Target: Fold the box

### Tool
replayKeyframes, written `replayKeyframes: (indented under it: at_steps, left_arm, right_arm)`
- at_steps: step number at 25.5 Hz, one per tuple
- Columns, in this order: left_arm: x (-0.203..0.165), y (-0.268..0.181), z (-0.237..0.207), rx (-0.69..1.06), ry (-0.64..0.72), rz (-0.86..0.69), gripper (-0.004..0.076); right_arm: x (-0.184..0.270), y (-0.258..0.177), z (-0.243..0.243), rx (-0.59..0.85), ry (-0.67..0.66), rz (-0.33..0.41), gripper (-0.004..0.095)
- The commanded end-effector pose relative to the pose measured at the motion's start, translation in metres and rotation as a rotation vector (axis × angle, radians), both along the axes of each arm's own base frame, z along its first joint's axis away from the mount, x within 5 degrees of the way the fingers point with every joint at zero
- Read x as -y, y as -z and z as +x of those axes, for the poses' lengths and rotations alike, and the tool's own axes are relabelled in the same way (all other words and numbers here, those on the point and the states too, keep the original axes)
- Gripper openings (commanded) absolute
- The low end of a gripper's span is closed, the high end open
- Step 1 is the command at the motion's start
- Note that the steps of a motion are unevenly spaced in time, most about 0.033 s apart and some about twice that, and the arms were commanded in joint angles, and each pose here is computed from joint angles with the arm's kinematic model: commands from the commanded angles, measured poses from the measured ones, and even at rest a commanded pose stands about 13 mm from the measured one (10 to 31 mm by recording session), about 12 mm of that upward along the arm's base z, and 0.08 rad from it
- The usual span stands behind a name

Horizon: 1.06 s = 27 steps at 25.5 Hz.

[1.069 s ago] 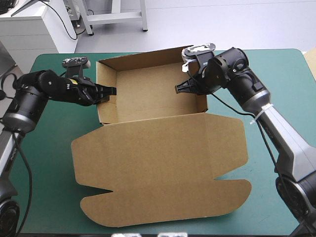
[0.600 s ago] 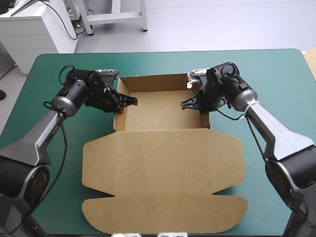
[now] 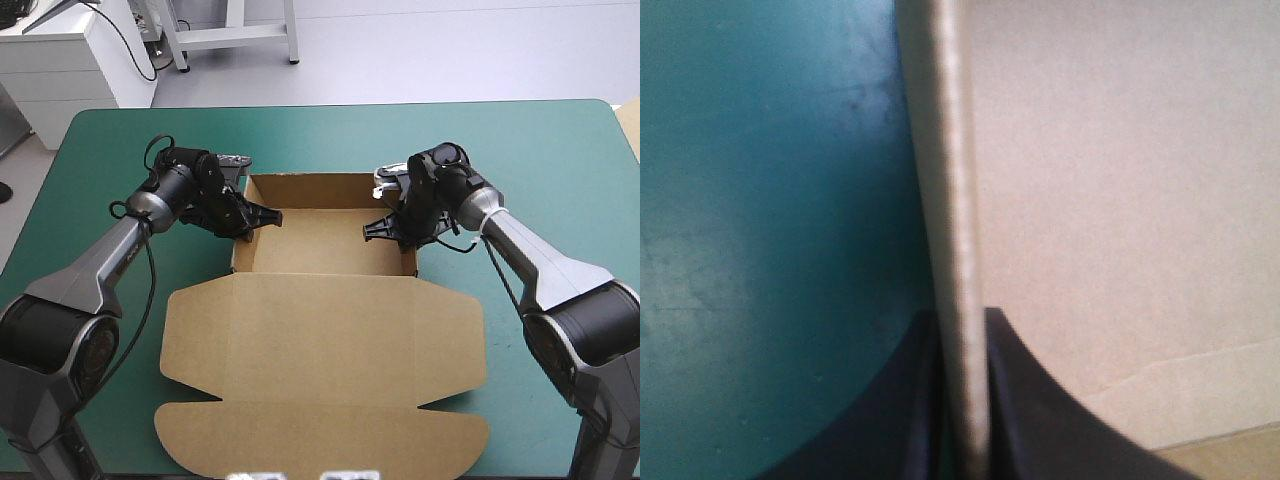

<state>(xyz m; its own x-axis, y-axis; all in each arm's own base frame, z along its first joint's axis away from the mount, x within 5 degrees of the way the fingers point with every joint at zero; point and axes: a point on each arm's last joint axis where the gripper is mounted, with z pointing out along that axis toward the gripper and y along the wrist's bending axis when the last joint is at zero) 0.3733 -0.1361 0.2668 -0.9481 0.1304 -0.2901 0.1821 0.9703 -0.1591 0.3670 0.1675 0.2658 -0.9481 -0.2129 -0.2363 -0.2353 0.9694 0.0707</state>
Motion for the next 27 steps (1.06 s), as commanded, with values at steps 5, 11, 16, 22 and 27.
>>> replayKeyframes:
  at_steps: [5, 11, 16, 22, 27]
  left_arm:
    - [0.005, -0.046, 0.000, 0.140, 0.028, -0.063, 0.0421]
    - [0.003, -0.083, 0.000, 0.178, 0.046, -0.045, 0.0426]
    - [-0.004, -0.113, -0.005, 0.207, 0.052, 0.018, 0.0424]
    - [-0.009, -0.154, -0.017, 0.318, 0.047, -0.010, 0.0347]
    - [-0.020, -0.185, -0.041, 0.419, 0.093, 0.015, 0.0032]
  right_arm:
    - [0.005, -0.060, 0.000, 0.167, -0.016, -0.007, 0.0475]
    - [0.009, -0.087, 0.000, 0.224, -0.011, -0.029, 0.0476]
    - [0.009, -0.102, -0.002, 0.264, -0.013, -0.002, 0.0466]
    - [0.009, -0.110, -0.004, 0.283, -0.032, 0.016, 0.0466]
    - [0.009, -0.111, -0.005, 0.280, -0.031, 0.026, 0.0466]
